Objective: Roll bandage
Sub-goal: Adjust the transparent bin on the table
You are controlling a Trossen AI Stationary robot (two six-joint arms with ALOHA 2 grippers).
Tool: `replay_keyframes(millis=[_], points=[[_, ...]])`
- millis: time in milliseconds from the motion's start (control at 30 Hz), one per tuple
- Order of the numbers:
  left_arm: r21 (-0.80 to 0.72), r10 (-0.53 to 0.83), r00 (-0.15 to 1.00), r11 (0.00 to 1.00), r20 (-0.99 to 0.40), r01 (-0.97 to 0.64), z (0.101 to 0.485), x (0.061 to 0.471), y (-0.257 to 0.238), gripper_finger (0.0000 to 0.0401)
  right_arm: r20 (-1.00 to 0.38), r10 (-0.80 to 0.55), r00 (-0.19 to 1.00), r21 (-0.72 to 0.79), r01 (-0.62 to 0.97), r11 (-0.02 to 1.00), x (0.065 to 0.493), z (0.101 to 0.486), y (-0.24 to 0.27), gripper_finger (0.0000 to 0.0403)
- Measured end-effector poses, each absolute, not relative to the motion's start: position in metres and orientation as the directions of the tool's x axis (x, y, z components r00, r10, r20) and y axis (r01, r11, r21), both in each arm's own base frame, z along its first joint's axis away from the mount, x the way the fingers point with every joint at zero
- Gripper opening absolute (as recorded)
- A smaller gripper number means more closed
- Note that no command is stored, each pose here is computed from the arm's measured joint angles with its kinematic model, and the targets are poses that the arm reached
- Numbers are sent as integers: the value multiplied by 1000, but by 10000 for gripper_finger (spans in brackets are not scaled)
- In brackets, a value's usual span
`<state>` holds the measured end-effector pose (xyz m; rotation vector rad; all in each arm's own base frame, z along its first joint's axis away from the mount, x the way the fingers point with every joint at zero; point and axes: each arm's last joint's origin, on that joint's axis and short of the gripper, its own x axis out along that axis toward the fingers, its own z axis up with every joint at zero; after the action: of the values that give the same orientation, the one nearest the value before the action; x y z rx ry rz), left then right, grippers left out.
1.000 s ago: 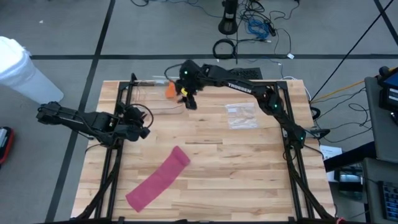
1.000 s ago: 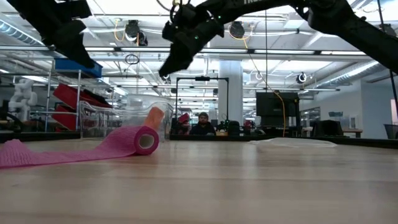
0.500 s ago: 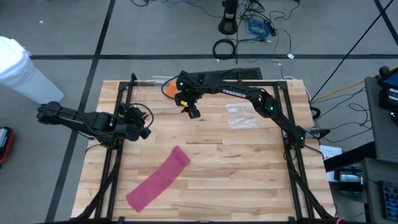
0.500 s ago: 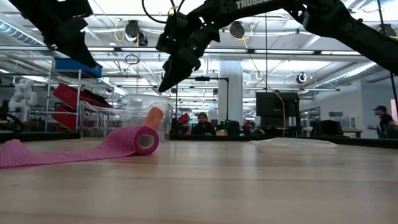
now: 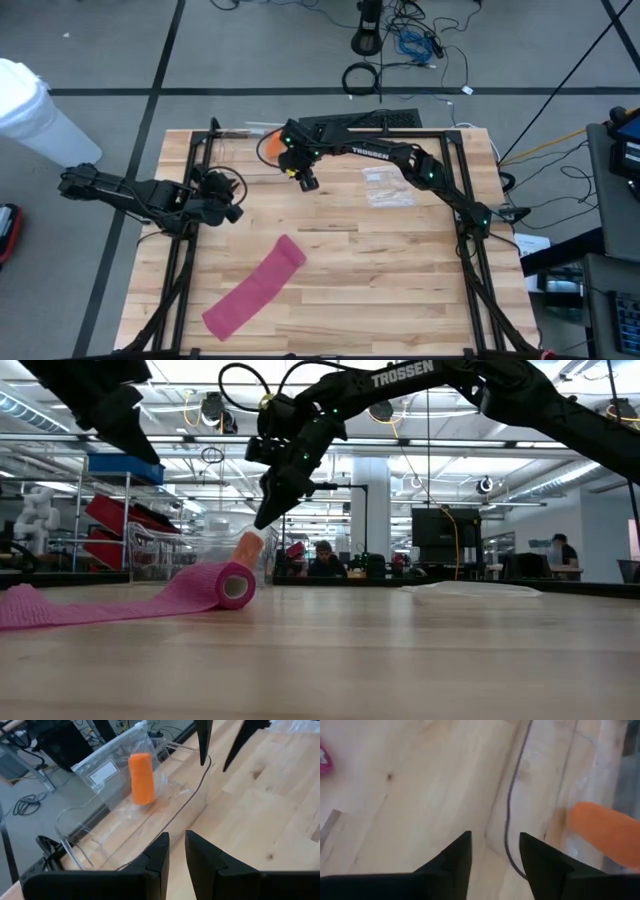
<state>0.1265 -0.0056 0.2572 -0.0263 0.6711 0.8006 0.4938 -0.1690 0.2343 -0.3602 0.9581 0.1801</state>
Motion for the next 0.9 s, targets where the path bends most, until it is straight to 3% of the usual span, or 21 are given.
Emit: replay_keyframes(millis=[267,900], points=[[225,655,506,709,-561,-668,258,127,-6,68,-853,5,522,-189,-318,929,487,232,-172,10],[214,649,513,713,-562,-667,258,128,-6,68,-915,33,403,-94,-291,952,466,246,-166,11]])
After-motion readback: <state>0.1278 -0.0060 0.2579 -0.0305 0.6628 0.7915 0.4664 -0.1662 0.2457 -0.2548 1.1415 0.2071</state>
